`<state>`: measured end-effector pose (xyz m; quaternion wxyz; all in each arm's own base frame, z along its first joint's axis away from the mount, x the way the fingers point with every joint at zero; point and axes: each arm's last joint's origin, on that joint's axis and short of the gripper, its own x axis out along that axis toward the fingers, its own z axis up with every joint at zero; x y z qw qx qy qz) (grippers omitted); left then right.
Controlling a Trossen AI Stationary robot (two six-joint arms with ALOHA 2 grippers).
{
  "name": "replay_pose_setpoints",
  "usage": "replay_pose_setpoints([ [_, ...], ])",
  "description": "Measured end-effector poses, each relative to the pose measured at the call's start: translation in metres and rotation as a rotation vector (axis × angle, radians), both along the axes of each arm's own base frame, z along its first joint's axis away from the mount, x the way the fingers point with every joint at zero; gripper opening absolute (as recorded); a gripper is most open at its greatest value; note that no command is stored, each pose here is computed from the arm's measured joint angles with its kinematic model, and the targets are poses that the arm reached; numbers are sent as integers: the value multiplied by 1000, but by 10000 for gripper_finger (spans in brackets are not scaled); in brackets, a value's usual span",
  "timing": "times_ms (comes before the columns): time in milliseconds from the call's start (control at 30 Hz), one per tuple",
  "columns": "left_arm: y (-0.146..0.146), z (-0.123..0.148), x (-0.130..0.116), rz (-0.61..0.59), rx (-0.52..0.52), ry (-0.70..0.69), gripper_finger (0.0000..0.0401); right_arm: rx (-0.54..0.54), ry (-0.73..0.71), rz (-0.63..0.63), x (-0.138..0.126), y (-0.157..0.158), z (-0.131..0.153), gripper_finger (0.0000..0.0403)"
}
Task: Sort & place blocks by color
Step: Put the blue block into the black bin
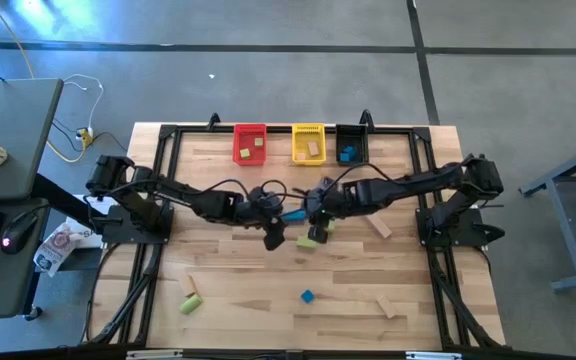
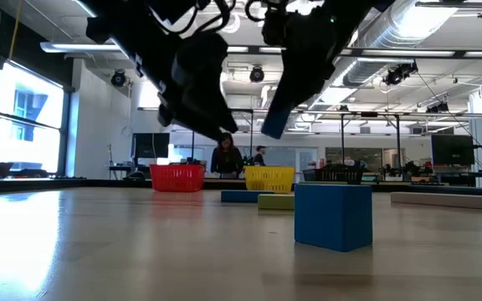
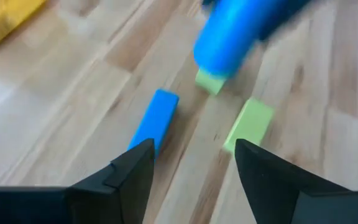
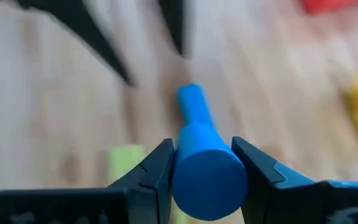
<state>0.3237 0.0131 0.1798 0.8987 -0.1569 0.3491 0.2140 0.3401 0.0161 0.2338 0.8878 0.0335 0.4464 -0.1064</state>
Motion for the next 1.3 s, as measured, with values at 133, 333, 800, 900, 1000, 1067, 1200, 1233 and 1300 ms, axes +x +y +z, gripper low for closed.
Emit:
replay_pose_setpoints([
  [133,4,-4,-4,-9,-32,59,213,-76,60,-142,-6,-16,-3,109],
  [333,3,-6,-6,-20,-35,86,207,-261,96,-369,-13,-49,-3,109],
  [800,-7,-5,-17,-124,-12,197,207,-432,152,-733,-37,-138,0,109],
  [900,-10,-1,-21,-146,3,220,207,-367,147,-787,-44,-155,-1,109],
  [1000,-11,5,-29,-148,2,244,207,-298,144,-823,-52,-171,-2,109],
  [1067,-11,10,-35,-140,13,263,207,-240,137,-833,-56,-181,-3,109],
  [1200,-11,17,-45,-104,58,299,207,-94,123,-838,-67,-199,-5,109],
  [1233,-11,19,-47,-95,69,304,207,-59,122,-842,-70,-203,-6,109],
  [1300,-12,22,-51,-75,79,314,207,16,123,-852,-77,-210,-7,109],
])
